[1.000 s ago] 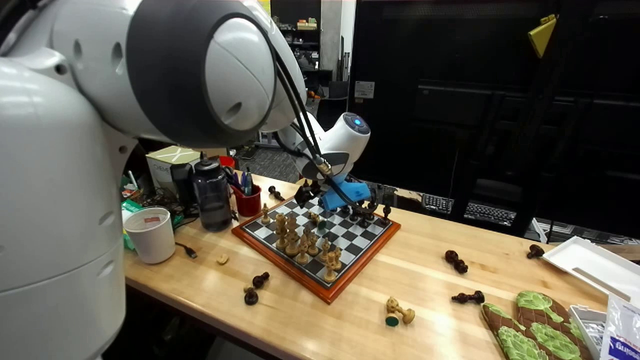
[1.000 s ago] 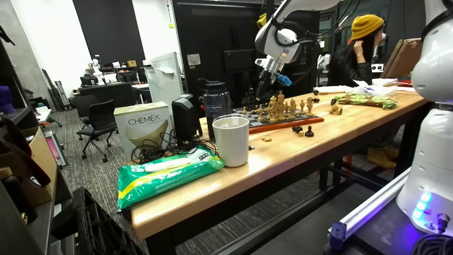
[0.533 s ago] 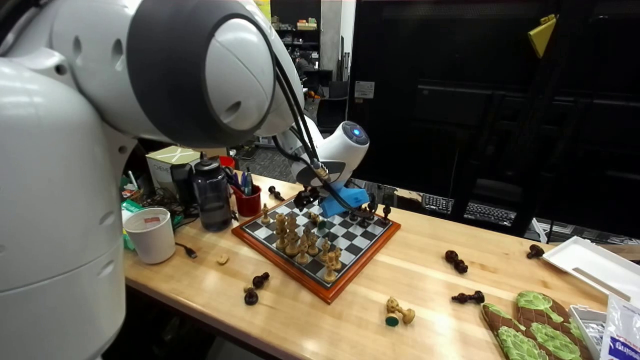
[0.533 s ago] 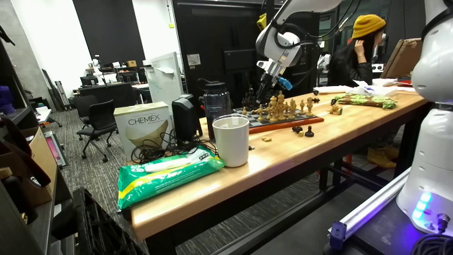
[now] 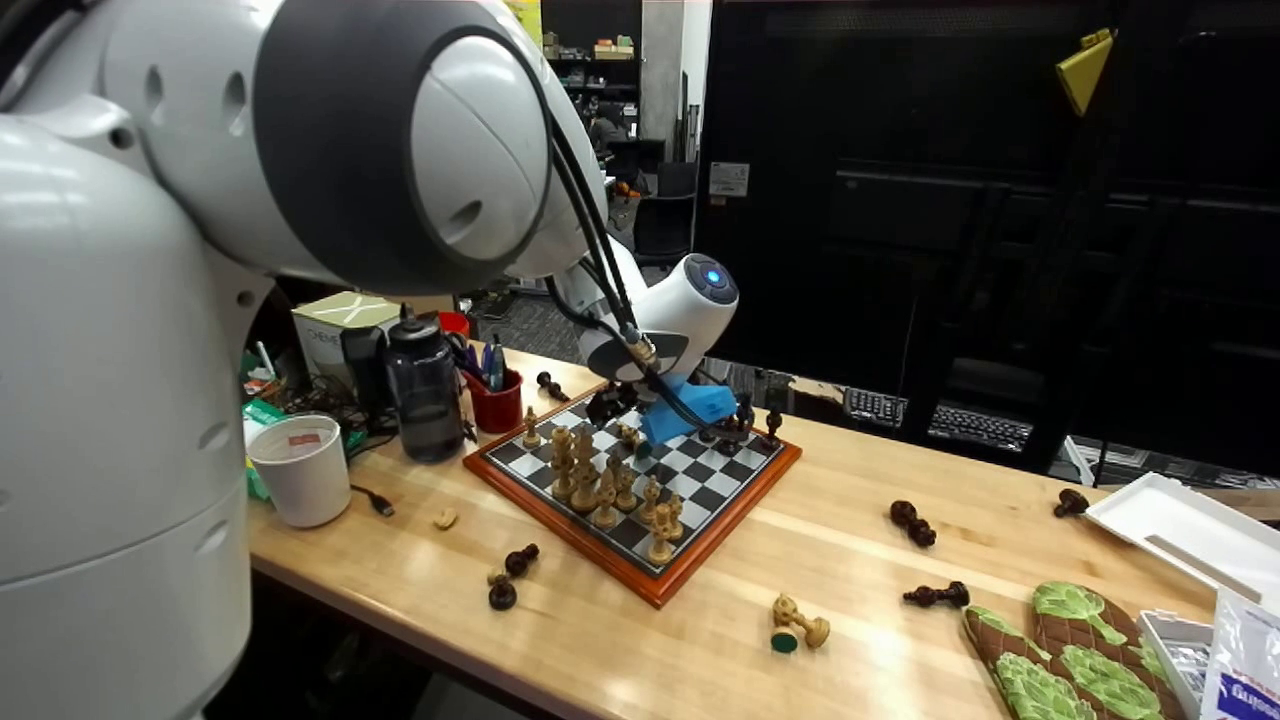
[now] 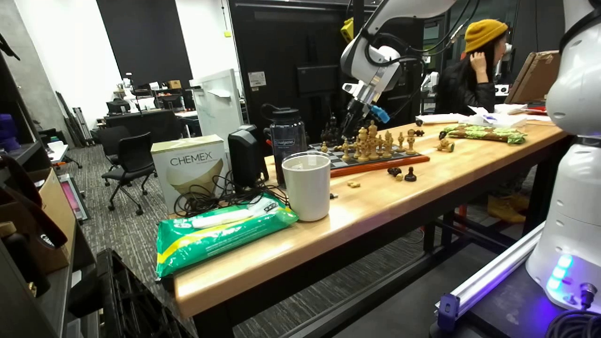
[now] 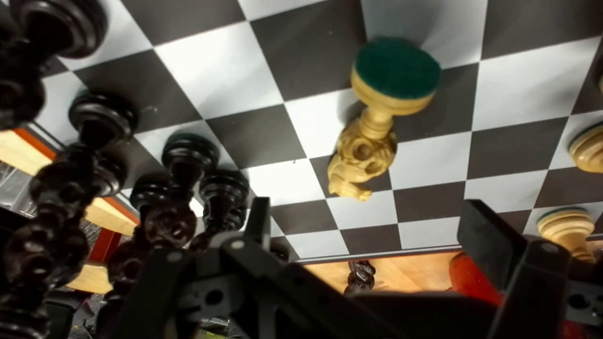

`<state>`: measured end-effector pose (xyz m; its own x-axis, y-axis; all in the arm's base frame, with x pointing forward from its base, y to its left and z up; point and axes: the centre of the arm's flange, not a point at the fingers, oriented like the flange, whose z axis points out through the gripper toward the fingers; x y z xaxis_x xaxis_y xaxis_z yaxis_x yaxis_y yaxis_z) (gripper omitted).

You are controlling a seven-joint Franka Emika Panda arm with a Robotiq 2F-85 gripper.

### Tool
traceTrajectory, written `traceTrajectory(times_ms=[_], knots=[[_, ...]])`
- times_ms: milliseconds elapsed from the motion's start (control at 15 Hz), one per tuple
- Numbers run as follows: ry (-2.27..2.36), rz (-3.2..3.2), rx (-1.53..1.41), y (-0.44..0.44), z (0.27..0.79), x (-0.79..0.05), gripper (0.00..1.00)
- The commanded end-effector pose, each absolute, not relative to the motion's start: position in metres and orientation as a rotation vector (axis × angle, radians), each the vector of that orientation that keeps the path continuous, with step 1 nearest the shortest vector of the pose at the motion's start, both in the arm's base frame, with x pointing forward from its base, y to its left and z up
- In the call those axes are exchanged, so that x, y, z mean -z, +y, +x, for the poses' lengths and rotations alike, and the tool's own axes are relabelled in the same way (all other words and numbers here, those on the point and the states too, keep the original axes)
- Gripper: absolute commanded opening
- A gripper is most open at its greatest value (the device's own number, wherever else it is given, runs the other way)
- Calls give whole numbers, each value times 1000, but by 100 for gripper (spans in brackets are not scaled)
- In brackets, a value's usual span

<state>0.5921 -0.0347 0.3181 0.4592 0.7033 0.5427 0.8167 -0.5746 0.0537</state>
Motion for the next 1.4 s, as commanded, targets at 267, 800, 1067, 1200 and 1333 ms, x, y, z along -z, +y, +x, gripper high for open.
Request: traceTrajectory(times_ms=[267,800,1067,1200,1333], knots=[[-1376,-2490,811,-30,584,-319,100],[-1544,-2607,621,-1,585,-327,100],[-1623,-2652,512,14,586,-331,100],[-1646,-2673,463,19,586,-334,100],[-1663,-2701,414,23,587,-338,100]])
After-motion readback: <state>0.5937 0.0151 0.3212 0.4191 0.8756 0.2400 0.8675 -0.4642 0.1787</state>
